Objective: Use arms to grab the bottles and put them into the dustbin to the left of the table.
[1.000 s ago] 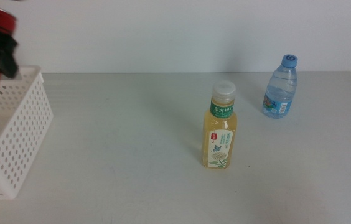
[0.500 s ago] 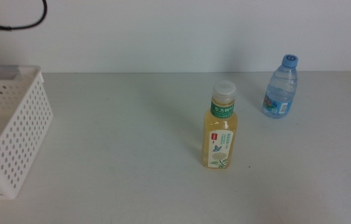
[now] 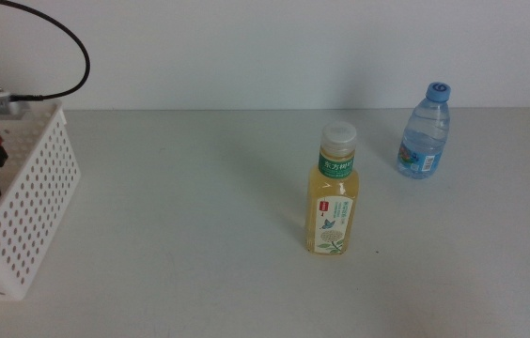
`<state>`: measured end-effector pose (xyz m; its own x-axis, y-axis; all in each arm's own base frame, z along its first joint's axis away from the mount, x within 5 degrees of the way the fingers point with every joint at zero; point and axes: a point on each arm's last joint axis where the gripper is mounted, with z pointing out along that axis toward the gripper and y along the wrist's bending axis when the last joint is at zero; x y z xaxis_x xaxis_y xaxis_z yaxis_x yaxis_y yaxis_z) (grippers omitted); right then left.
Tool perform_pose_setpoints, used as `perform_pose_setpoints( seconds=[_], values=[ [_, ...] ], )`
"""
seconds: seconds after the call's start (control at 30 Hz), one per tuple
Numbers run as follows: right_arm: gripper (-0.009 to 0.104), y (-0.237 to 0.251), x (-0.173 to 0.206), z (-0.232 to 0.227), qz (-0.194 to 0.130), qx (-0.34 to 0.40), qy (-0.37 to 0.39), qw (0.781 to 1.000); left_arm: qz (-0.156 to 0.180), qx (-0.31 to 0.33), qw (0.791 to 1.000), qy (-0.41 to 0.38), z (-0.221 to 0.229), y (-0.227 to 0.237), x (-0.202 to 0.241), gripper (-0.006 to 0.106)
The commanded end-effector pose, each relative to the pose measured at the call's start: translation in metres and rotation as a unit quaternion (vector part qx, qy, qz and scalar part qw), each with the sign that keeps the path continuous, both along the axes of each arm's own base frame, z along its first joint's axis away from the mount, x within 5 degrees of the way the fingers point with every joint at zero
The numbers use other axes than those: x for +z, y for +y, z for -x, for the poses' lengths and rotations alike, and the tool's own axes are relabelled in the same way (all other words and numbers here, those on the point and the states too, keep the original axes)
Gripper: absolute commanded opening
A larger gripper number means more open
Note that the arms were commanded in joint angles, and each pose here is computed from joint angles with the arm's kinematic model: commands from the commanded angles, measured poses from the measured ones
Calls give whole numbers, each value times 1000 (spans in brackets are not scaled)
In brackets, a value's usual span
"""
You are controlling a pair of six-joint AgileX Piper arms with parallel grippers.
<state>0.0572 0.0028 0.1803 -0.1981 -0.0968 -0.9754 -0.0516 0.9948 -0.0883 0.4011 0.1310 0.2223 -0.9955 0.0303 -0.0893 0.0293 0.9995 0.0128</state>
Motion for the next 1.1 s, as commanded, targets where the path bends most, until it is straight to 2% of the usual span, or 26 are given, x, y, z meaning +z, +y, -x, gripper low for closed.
perform_pose_setpoints(
  seconds=[0.0, 0.13, 0.3, 0.33, 0.43, 0.6, 0.87, 1.07],
  values=[
    [64, -1, 10, -2, 7, -6, -37, 999, -12, 9, 1000, -26, 5, 0, 31, 4],
    [64, -1, 10, -2, 7, -6, -37, 999, -4, 10, 1000, -18, 3, -1, 25, 18],
    [64, -1, 10, -2, 7, -6, -37, 999, 2, 11, 1000, -15, 2, -2, 22, 48],
    [64, -1, 10, -2, 7, -6, -37, 999, 4, 10, 1000, -9, 4, -2, 23, 81],
    [64, -1, 10, -2, 7, -6, -37, 999, 8, 10, 1000, 3, 7, -3, 24, 94],
    [64, -1, 10, -2, 7, -6, -37, 999, 9, 11, 1000, -22, 13, -10, 47, 94],
    [64, -1, 10, -2, 7, -6, -37, 999, -10, 24, 991, -134, 39, -59, 129, 94],
    [64, -1, 10, -2, 7, -6, -37, 999, -5, -42, 976, -212, 72, -114, 183, 94]
  ],
)
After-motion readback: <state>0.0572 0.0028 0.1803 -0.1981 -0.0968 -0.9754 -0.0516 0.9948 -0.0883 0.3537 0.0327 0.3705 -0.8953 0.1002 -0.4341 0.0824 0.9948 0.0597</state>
